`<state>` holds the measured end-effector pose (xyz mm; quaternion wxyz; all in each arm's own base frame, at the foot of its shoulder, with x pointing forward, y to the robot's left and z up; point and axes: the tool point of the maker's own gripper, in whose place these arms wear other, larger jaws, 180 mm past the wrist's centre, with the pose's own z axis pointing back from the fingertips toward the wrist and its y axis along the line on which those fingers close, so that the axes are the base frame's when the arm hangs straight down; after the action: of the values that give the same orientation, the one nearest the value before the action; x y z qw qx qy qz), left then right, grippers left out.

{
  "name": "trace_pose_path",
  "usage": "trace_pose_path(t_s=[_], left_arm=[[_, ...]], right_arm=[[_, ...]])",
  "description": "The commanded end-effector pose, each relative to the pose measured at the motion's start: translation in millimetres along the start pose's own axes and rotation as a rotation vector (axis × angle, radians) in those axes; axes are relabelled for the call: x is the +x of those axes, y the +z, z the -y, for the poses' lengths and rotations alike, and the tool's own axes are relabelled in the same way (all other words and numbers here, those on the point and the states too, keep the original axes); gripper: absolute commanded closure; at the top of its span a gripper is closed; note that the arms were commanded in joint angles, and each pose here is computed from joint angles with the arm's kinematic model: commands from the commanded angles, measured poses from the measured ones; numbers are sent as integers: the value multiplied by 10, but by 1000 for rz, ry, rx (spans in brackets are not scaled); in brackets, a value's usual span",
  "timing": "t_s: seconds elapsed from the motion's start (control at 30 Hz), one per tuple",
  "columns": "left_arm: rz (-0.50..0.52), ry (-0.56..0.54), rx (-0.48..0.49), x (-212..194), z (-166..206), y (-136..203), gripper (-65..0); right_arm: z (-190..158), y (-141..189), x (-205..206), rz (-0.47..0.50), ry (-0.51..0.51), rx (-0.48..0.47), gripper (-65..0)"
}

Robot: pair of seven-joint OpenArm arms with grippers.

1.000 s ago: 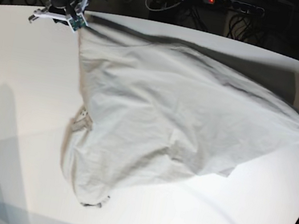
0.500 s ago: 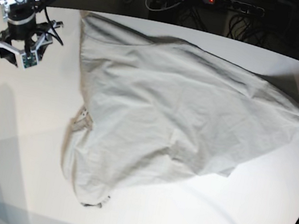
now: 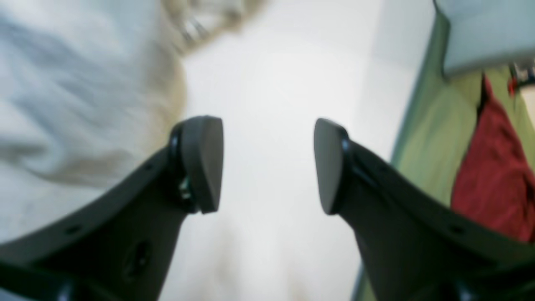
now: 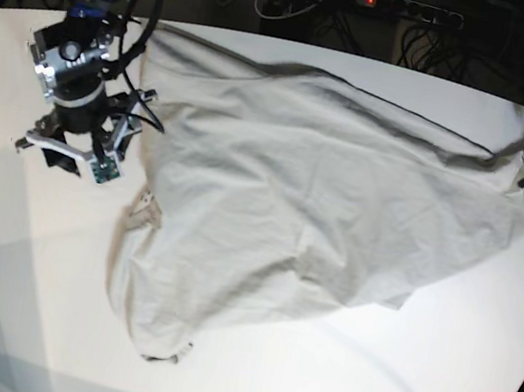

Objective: Layout the t-shirt on the table in an organized manner, then fold the t-shirt properly
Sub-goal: 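Lower the fabric with the right gripper and release it on the table, then release the shirt end with the left gripper and move it across the shirt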

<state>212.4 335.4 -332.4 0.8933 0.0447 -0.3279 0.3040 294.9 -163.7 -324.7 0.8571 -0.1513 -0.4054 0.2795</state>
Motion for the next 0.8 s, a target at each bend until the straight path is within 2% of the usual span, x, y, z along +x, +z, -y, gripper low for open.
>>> trace_pose_path(t_s=[0.0, 0.1, 0.2, 0.33, 0.5, 0.6, 0.67, 0.77], left_arm=[[25, 2, 0, 77, -3, 42, -325], [34, 3, -3, 92, 9, 56, -383], [51, 4, -7, 143, 26, 57, -401], [145, 38, -71, 517, 284, 63, -400], [251, 118, -165, 1066, 626, 51, -399], [201, 223, -223, 1206, 852, -226, -399], [132, 275, -239, 1194, 929, -460, -399], [59, 304, -258, 1172, 1144, -791, -399]], right_arm=[[32, 22, 143, 48, 6, -12, -346], [-96, 14, 275, 82, 31, 21, -346], [-184, 12, 344, 100, 45, 44, -346], [-338, -50, 332, 94, 54, 90, -345], [-527, -174, 147, 39, 48, 150, -345], [-604, -220, 63, 15, 44, 175, -345], [-624, -216, 37, 9, 44, 179, -345], [-615, -219, 22, 5, 41, 177, -345]])
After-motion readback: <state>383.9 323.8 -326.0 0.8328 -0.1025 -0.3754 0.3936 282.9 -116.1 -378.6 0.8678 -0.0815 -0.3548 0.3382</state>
